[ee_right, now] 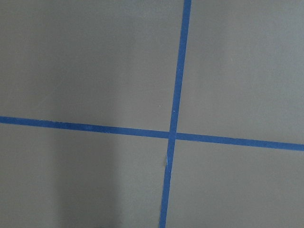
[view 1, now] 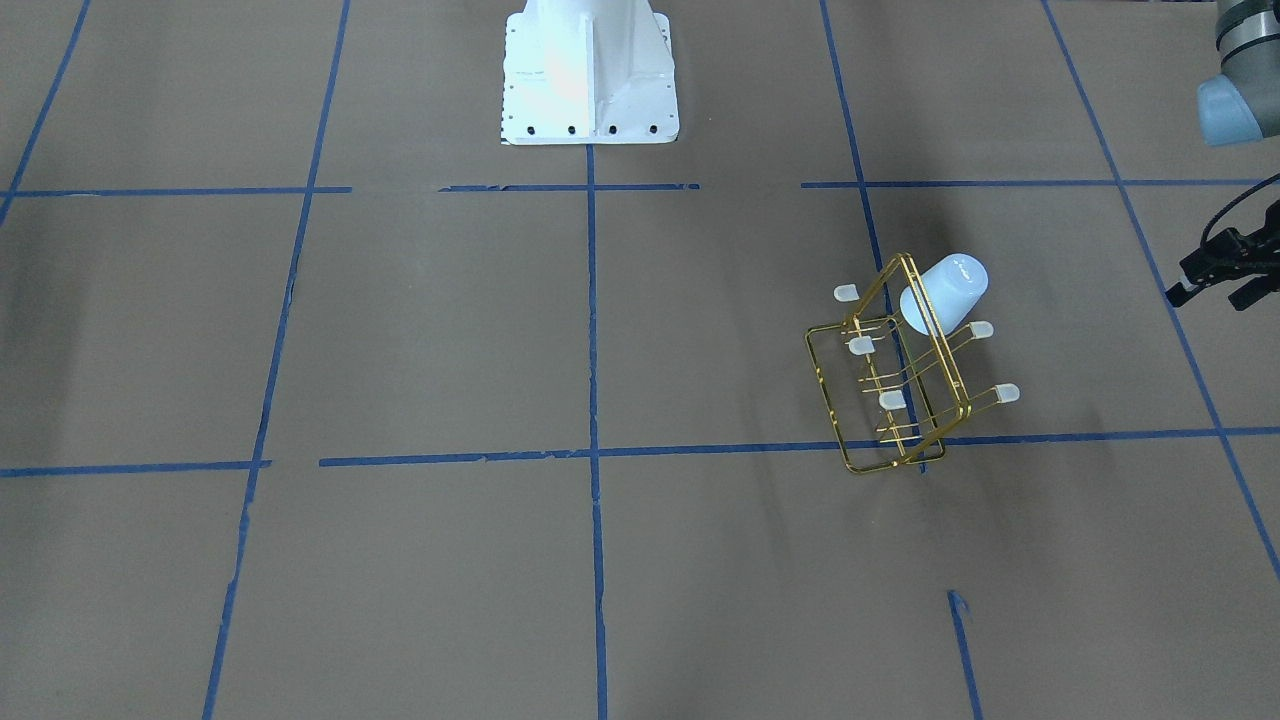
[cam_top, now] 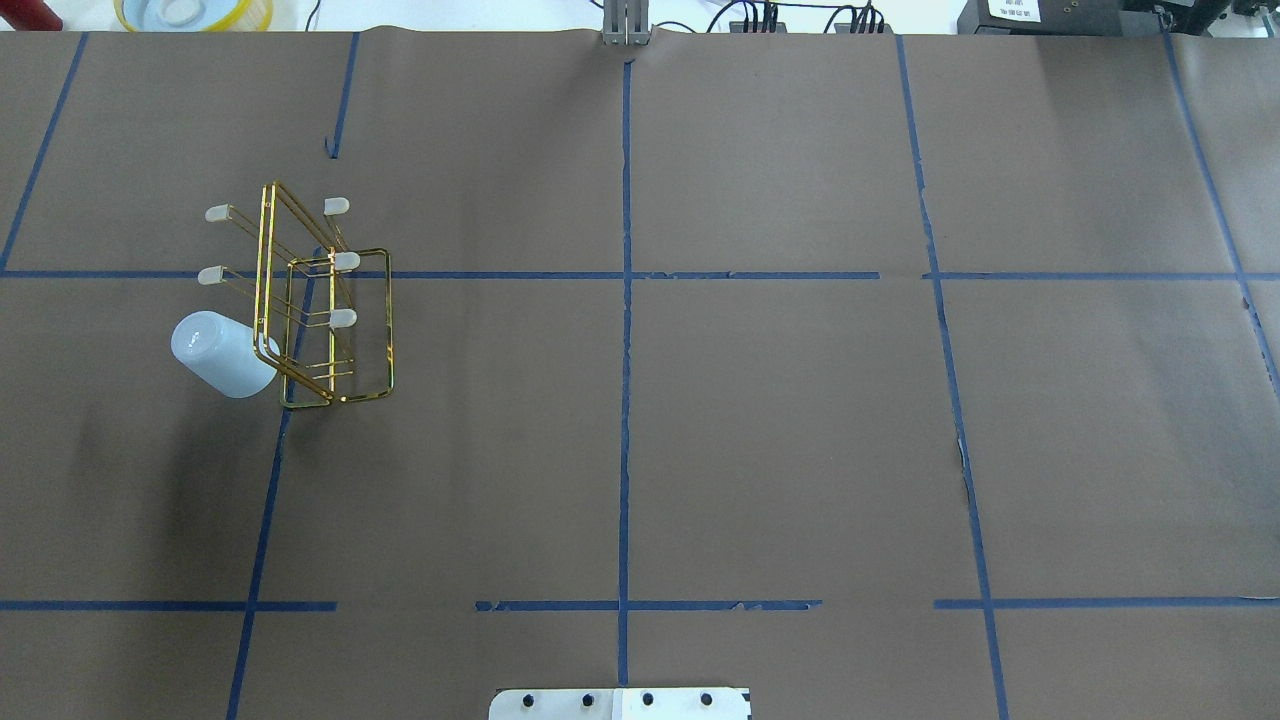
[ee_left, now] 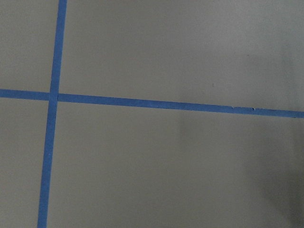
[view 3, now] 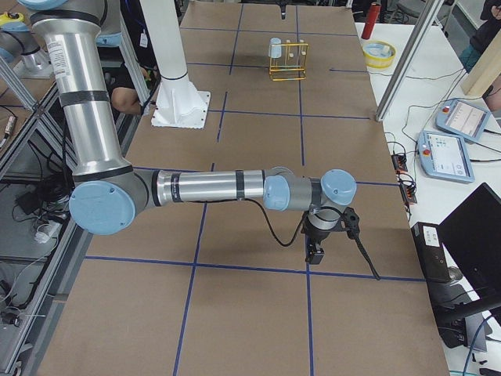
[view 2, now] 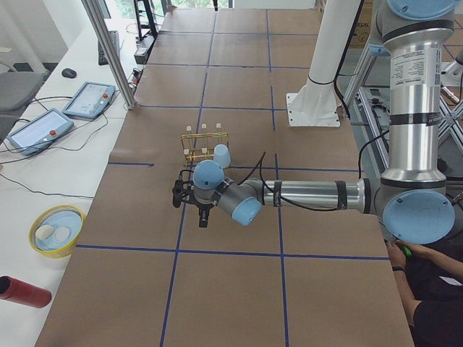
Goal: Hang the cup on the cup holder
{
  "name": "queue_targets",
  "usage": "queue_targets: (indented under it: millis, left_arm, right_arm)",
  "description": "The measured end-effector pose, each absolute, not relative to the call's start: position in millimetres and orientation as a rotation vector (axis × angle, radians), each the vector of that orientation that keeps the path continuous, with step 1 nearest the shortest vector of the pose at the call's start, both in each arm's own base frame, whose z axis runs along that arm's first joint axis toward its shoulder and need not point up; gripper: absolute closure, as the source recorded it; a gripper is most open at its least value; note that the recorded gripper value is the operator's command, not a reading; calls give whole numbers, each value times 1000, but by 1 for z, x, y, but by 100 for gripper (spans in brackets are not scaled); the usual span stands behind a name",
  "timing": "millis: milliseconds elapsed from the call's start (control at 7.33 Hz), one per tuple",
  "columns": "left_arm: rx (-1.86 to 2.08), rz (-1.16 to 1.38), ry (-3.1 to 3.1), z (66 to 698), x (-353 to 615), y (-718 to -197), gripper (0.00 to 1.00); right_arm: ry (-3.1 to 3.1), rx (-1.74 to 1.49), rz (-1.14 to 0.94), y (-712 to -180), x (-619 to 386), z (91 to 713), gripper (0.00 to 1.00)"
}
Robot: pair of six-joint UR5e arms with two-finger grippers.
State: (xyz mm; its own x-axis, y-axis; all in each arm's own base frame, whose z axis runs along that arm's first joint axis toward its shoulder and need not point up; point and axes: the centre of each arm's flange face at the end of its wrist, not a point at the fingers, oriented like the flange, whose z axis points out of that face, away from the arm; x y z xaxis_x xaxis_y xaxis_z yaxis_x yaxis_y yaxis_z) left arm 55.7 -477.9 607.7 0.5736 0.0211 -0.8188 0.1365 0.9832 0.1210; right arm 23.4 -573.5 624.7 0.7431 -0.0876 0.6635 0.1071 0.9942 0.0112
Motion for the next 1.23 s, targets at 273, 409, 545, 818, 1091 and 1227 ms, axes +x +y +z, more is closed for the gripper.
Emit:
queue_targets:
  millis: [273, 409, 545, 818, 1091, 1227]
  left_arm:
    - [211, -48, 950, 591, 45, -476, 0]
    - [220, -34, 943, 589, 41, -473, 0]
    - [245, -6, 927, 593, 30, -470, 0]
    - [267, 32, 895, 599, 12, -467, 0]
    - [251, 106, 841, 612, -18, -465, 0]
    - [268, 135, 817, 621, -44, -461, 0]
  right_arm:
    - [-725, -28, -107, -574, 23, 624, 0]
    - [-725, -28, -107, -574, 23, 625, 0]
    - [-725, -28, -107, -574, 23, 625, 0]
    - [-725, -28, -107, -574, 23, 625, 0]
    - [-725, -28, -107, -574, 23, 625, 0]
    - [-725, -28, -107, -574, 23, 625, 0]
